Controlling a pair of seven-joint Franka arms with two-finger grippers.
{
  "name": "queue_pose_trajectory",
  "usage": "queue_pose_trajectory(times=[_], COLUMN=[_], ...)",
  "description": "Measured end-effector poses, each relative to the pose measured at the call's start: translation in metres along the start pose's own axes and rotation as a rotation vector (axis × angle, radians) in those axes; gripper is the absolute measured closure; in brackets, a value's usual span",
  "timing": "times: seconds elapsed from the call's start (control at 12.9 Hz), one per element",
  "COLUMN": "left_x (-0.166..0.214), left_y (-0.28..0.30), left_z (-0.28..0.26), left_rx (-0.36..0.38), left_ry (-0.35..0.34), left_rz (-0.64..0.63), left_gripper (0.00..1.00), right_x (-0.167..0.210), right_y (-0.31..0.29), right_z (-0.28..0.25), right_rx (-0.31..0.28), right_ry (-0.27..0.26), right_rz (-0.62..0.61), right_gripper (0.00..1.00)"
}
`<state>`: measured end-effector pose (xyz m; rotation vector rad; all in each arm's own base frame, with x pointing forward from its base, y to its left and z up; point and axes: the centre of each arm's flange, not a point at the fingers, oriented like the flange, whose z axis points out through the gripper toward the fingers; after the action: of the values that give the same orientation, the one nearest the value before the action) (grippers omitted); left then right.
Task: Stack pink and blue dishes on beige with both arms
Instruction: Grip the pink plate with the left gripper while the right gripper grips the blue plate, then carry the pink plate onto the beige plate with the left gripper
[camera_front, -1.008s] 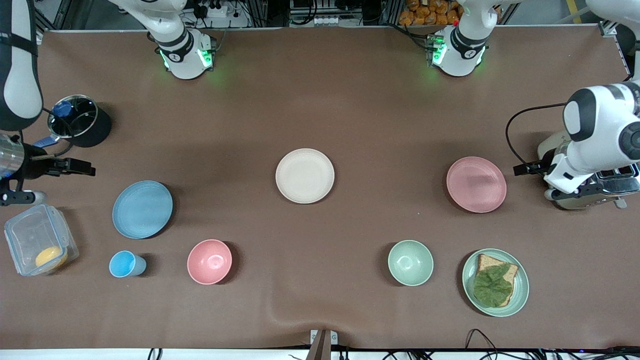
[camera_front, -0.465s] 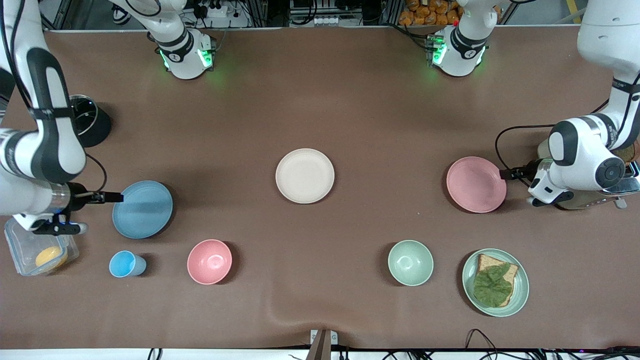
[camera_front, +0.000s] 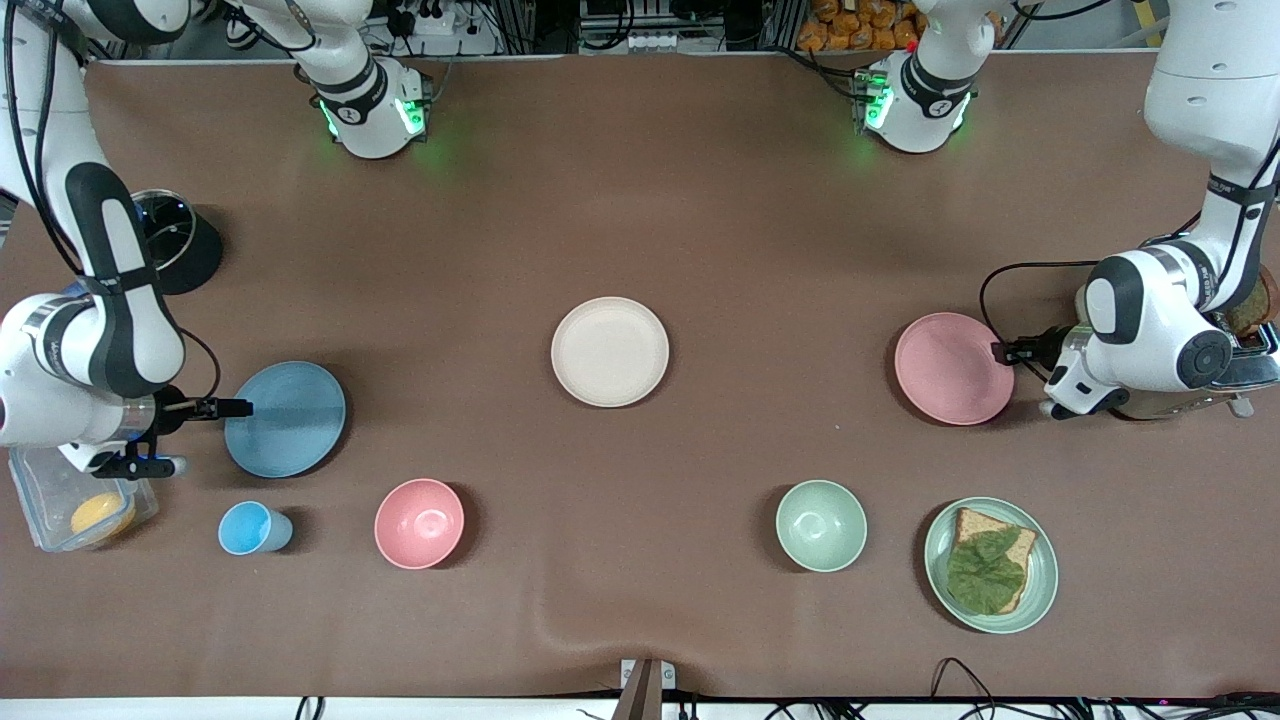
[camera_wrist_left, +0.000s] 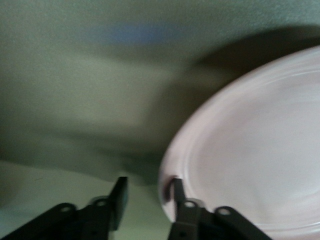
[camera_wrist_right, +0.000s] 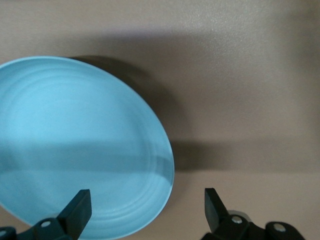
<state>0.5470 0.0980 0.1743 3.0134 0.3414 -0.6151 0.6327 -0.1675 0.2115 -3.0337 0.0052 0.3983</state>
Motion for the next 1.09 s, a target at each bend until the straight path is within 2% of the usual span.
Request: queue_pose_trajectory(times=[0.08, 0.23, 0.39, 0.47, 0.54, 0.62, 0.78, 0.93, 1.09], left_x=[0.000, 0.000, 0.001, 0.001, 0.001, 0.001, -0.002, -0.012, -0.034], left_y=[0.001, 0.003, 0.005, 0.008, 0.013, 0.022, 0.058, 0.125, 0.205], left_z=[0.000, -0.005, -0.006, -0.006, -0.007, -0.009, -0.029, -0.069, -0.104], left_rx=[-0.008, -0.026, -0.028, -0.029, -0.033, -0.037, -0.054, -0.079, -0.088], left_ry=[0.000, -0.002, -0.001, -0.001, 0.000, -0.006, -0.047, -0.069, -0.053], left_rz=[-0.003, -0.010, -0.003, 0.022, 0.052, 0.080, 0.145, 0.232, 0.228], left_gripper=[0.76, 0.92, 0.92, 0.92, 0.92, 0.92, 0.95, 0.95, 0.95], right_x=[0.001, 0.003, 0.007, 0.009, 0.010, 0.010, 0.010, 0.011, 0.010], right_y=[0.000, 0.000, 0.001, 0.002, 0.002, 0.003, 0.008, 0.012, 0.013], right_z=[0.005, 0.012, 0.023, 0.030, 0.036, 0.041, 0.041, 0.038, 0.034], right_rx=[0.002, 0.002, 0.000, 0.000, 0.001, 0.002, 0.001, 0.002, 0.003], right_ry=[-0.006, -0.004, 0.007, 0.009, 0.005, 0.001, 0.006, 0.010, 0.008], right_rz=[-0.001, -0.002, -0.002, -0.001, -0.001, 0.000, 0.008, 0.013, 0.013], right_gripper=[0.00, 0.00, 0.00, 0.05, 0.05, 0.14, 0.40, 0.64, 0.84])
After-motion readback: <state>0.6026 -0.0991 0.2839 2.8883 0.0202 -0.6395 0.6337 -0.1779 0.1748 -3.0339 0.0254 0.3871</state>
